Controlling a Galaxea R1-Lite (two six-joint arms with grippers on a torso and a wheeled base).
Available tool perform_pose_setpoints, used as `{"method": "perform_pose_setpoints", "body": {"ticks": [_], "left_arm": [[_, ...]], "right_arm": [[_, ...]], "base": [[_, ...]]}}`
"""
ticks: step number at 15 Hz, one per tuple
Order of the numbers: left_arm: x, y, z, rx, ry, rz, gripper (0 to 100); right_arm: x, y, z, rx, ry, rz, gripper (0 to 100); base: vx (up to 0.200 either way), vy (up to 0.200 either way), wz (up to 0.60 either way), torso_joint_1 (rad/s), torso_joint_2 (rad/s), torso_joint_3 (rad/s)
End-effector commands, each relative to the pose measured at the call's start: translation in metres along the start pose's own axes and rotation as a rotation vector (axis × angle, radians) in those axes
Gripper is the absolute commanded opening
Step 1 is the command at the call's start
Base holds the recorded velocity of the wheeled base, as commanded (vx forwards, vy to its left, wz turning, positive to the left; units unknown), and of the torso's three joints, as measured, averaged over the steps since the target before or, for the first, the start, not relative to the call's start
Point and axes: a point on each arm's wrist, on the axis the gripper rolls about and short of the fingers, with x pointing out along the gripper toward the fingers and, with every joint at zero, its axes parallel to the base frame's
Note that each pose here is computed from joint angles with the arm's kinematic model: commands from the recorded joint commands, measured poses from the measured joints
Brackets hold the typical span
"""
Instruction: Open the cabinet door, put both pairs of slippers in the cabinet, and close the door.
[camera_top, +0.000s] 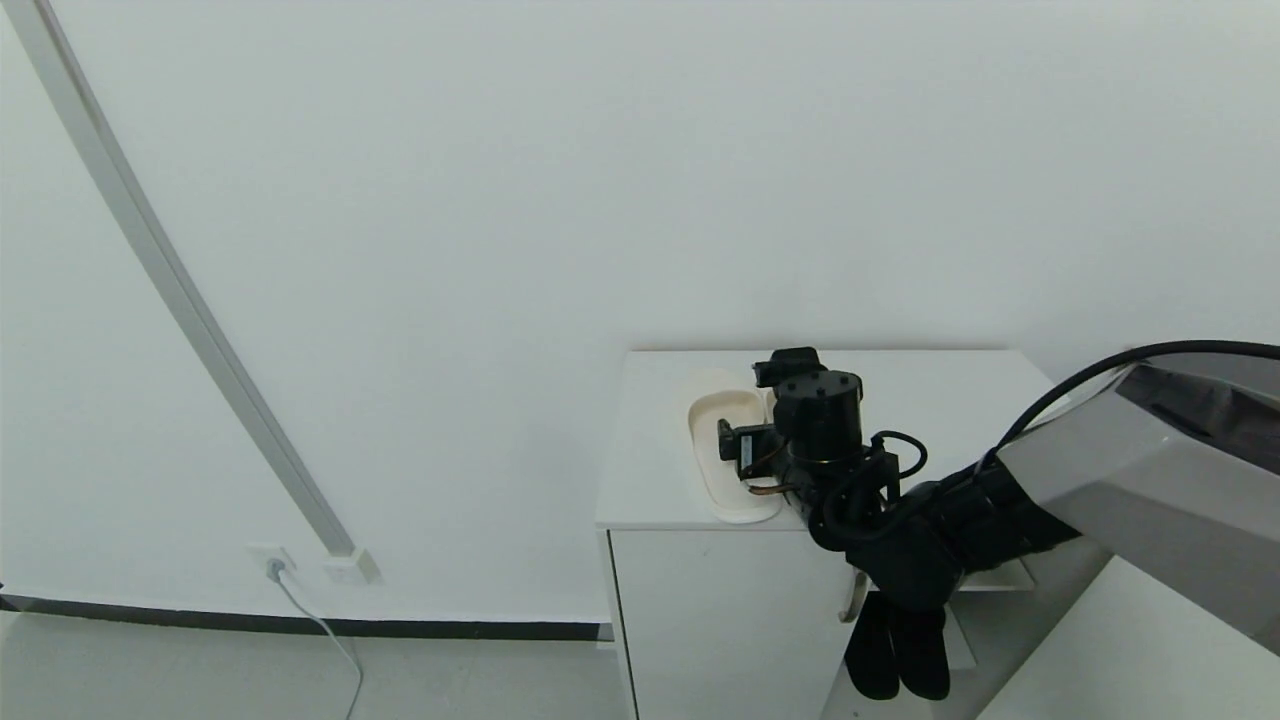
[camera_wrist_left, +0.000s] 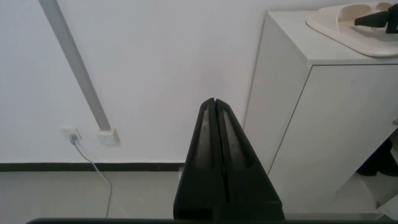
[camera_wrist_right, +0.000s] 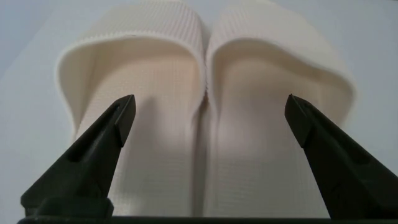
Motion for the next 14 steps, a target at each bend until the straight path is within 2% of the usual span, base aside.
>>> {"method": "perform_pose_setpoints", "body": {"ticks": [1, 8, 9, 14], "left_arm": [[0.0, 0.0, 0.0, 0.0, 0.001, 0.001, 0], [0.0, 0.0, 0.0, 0.0, 0.0, 0.006, 0], [0.0, 0.0, 0.0, -0.002, 0.002, 0.006, 0], [0.0, 0.0, 0.0, -0.002, 0.0, 0.006, 0]], "right_arm": [[0.012, 0.004, -0.009, -0.003, 0.006, -0.006, 100], [0.031, 0.002, -0.013, 0.004, -0.005, -0.026, 100], [0.032, 0.001, -0.012, 0.006, -0.008, -0.028, 0], [0.032, 0.001, -0.01, 0.01, -0.015, -0.027, 0]], "base": [[0.0, 0.0, 0.0, 0.0, 0.0, 0.0], [0.0, 0.0, 0.0, 0.0, 0.0, 0.0], [0.0, 0.0, 0.0, 0.0, 0.0, 0.0], [0.0, 0.0, 0.0, 0.0, 0.0, 0.0]]}}
